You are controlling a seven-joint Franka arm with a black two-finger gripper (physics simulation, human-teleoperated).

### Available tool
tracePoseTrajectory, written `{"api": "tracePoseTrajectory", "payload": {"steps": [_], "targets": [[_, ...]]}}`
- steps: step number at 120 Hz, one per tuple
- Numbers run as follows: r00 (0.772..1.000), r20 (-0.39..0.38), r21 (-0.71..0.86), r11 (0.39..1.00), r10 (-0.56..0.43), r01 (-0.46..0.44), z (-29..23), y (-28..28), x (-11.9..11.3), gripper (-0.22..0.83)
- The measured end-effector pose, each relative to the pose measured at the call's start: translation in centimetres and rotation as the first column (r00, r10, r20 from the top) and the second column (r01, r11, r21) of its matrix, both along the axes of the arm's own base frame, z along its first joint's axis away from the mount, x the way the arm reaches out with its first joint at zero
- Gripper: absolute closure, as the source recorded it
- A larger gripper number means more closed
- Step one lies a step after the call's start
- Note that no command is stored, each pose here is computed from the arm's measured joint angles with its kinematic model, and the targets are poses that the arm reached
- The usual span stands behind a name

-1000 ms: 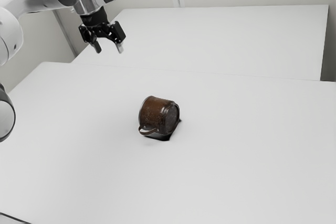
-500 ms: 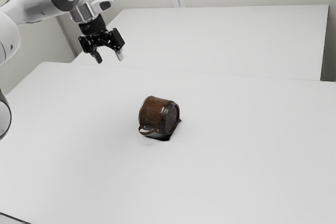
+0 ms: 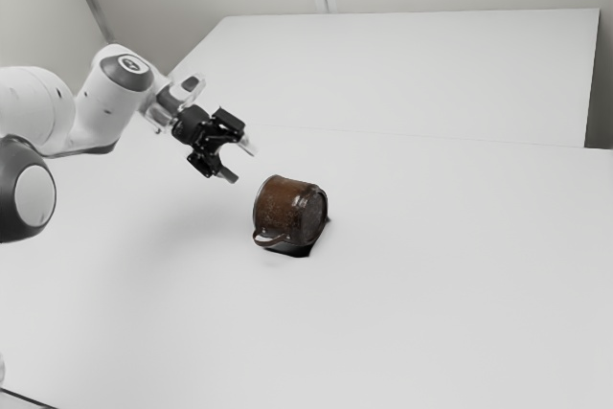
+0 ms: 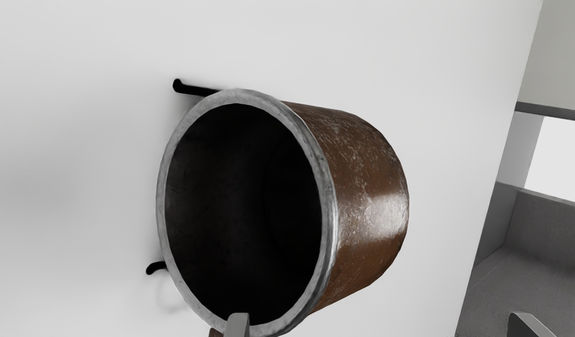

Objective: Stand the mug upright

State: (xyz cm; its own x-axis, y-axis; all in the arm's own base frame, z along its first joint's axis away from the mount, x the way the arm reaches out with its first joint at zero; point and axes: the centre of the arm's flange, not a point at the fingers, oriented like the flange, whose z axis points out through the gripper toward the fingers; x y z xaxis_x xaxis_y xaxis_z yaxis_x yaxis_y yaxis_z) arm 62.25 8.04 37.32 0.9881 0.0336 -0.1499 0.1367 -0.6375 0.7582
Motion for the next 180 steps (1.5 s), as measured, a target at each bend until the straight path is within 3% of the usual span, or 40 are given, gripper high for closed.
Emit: {"api": "tracePoseTrajectory", "payload": {"steps": [52, 72, 83, 100, 125, 137, 156, 180], "targets": [[0.998, 0.058, -0.268, 0.963, 0.003, 0.013, -5.8, -3.3, -1.4, 0.01], [0.997, 0.081, -0.305, 0.952, 0.005, 0.020, -6.7, -3.7, -1.8, 0.42], [0.995, 0.100, -0.313, 0.949, 0.001, 0.030, -6.6, -3.8, -1.8, 0.58], [0.992, 0.128, -0.316, 0.948, -0.006, 0.047, -6.3, -3.9, -1.7, 0.69], [0.980, 0.196, -0.304, 0.949, -0.021, 0.081, -3.5, -3.9, -1.7, 0.76], [0.969, 0.237, -0.233, 0.965, -0.064, 0.120, -0.3, -3.6, -1.9, 0.77], [0.945, 0.239, 0.022, 0.974, -0.222, 0.223, 2.8, -4.3, -1.7, 0.78], [0.901, 0.166, 0.369, 0.872, -0.402, 0.321, 4.7, -6.3, -1.2, 0.78]]}}
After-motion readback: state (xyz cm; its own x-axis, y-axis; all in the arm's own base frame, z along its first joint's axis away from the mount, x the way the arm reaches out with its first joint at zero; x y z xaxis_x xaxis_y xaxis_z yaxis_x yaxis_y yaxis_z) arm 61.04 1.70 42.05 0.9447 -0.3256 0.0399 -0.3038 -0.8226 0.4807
